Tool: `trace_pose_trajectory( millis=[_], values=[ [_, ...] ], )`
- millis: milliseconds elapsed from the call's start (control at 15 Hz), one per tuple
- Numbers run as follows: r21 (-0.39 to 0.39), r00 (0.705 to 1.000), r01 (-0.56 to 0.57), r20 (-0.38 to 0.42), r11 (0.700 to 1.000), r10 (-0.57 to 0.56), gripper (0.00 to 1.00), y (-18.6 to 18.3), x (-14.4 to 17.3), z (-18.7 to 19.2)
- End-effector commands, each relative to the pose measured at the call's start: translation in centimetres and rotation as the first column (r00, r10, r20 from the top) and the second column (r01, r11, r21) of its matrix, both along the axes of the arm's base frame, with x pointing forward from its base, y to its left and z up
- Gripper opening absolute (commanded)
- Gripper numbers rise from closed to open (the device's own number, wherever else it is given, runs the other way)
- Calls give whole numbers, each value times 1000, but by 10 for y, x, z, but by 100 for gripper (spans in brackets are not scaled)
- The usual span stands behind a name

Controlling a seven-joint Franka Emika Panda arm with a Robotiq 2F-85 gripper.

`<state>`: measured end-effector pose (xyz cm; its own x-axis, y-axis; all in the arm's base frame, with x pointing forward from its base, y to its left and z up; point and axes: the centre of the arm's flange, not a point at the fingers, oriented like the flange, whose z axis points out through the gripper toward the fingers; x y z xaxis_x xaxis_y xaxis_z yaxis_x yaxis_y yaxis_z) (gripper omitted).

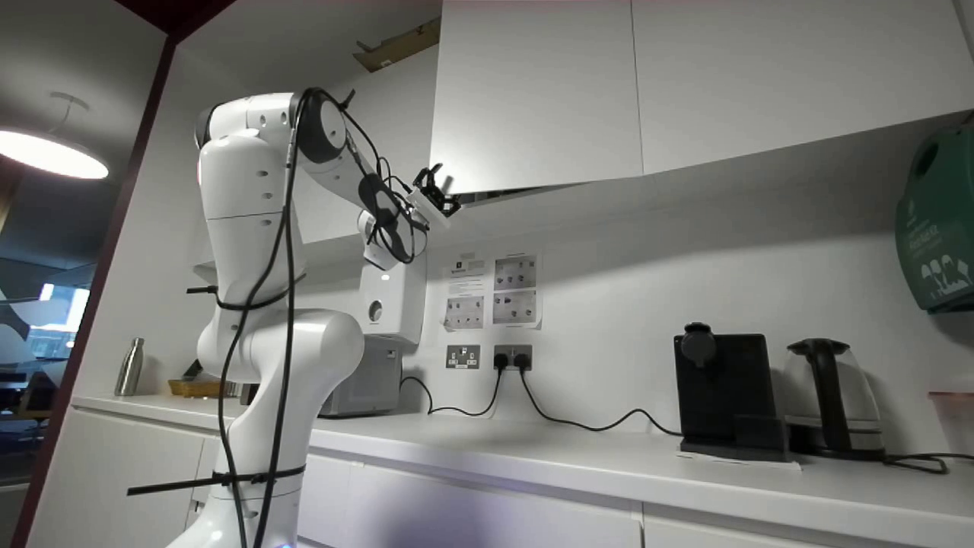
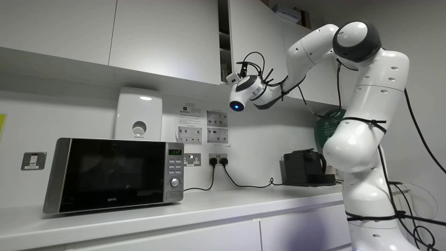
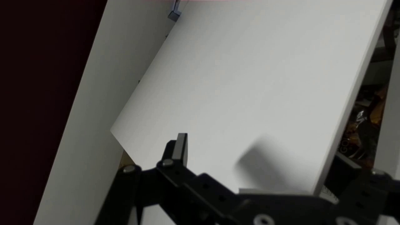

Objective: Open the cupboard fully

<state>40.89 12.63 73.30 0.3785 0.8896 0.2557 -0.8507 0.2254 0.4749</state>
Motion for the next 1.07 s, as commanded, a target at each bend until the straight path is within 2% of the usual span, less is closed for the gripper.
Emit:
trace_pose_trajectory(
  millis=[0, 133, 333, 600, 800, 1000],
  values=[
    [-29, 991, 121, 59, 992, -119, 100, -15, -25, 7],
    [-16, 993, 116, 25, 993, -115, 100, -11, -35, 1],
    [-34, 990, 138, 16, 990, -138, 100, -9, -52, -7],
    [-10, 988, 155, 8, 988, -155, 100, -19, -68, -6],
    [83, 997, 79, -4, 993, -78, 100, -32, -79, -2],
    [144, 997, 75, 17, 987, -78, 100, -42, -96, 4]
  ],
)
